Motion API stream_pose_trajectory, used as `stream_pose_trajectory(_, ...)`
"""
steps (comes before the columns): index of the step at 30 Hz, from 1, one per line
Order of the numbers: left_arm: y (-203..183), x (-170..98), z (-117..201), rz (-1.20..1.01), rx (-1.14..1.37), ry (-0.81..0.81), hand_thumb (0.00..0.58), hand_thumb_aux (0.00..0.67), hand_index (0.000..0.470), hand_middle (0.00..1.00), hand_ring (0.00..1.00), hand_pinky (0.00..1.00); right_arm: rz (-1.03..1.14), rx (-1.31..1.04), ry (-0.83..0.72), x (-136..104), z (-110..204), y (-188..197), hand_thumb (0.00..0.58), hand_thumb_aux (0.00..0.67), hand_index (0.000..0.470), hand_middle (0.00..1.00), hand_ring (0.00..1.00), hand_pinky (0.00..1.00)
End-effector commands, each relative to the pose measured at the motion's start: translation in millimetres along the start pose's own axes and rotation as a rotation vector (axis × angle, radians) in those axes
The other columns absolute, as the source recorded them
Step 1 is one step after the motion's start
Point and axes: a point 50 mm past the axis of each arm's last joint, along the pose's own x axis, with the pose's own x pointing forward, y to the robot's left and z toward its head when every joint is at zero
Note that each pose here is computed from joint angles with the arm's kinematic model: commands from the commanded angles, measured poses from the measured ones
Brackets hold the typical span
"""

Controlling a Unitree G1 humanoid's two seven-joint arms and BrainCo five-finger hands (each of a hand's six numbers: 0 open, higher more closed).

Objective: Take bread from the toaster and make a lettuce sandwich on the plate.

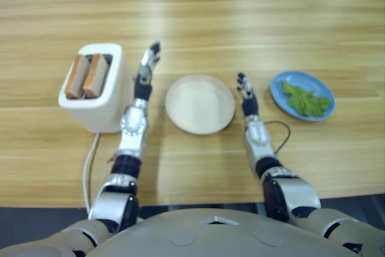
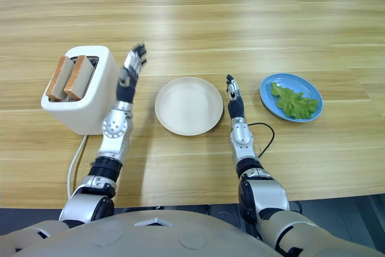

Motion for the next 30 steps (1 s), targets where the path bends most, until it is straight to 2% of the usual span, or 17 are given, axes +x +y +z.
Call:
stream_pose_trajectory(1,3,8,61,-0.073,-0.123,-0.072,0.000,0.000,0.000,0.00,0.00,0.00,-0.001,0.006,0.034,-3,-5,5,0.000,0.000,0.000,0.00,0.00,0.00)
stream_pose_trajectory(4,15,7,90,-0.095,-0.267,-0.076,0.000,0.000,0.000,0.00,0.00,0.00,0.003,0.012,0.039,-2,-5,10,0.000,0.000,0.000,0.00,0.00,0.00)
stream_pose_trajectory(7,34,6,111,-0.109,-0.203,-0.082,0.000,0.000,0.000,0.00,0.00,0.00,0.008,0.016,0.046,-2,-5,12,0.000,0.000,0.000,0.00,0.00,0.00)
stream_pose_trajectory(10,66,4,112,-0.067,0.061,-0.005,0.000,0.000,0.000,0.00,0.00,0.00,0.009,0.015,0.047,-2,-6,12,0.000,0.000,0.000,0.00,0.00,0.00)
stream_pose_trajectory(13,100,-6,97,-0.008,0.357,0.199,0.000,0.000,0.000,0.00,0.00,0.00,0.010,0.012,0.047,-2,-5,11,0.000,0.000,0.000,0.00,0.00,0.00)
stream_pose_trajectory(15,126,-17,90,0.039,0.711,0.334,0.000,0.000,0.000,0.00,0.00,0.00,0.007,0.010,0.051,-3,-6,9,0.000,0.000,0.000,0.00,0.00,0.00)
stream_pose_trajectory(17,145,-26,86,0.049,0.933,0.433,0.000,0.000,0.000,0.00,0.00,0.00,0.001,0.012,0.068,-4,-9,8,0.000,0.000,0.000,0.00,0.00,0.00)
stream_pose_trajectory(25,171,-37,84,0.018,1.349,0.578,0.000,0.000,0.000,0.00,0.00,0.00,0.013,0.023,0.073,-3,-8,17,0.000,0.000,0.000,0.00,0.00,0.00)
stream_pose_trajectory(30,185,-46,82,0.019,1.514,0.671,0.000,0.000,0.000,0.00,0.00,0.00,0.013,0.023,0.071,-2,-7,16,0.000,0.000,0.000,0.00,0.00,0.00)
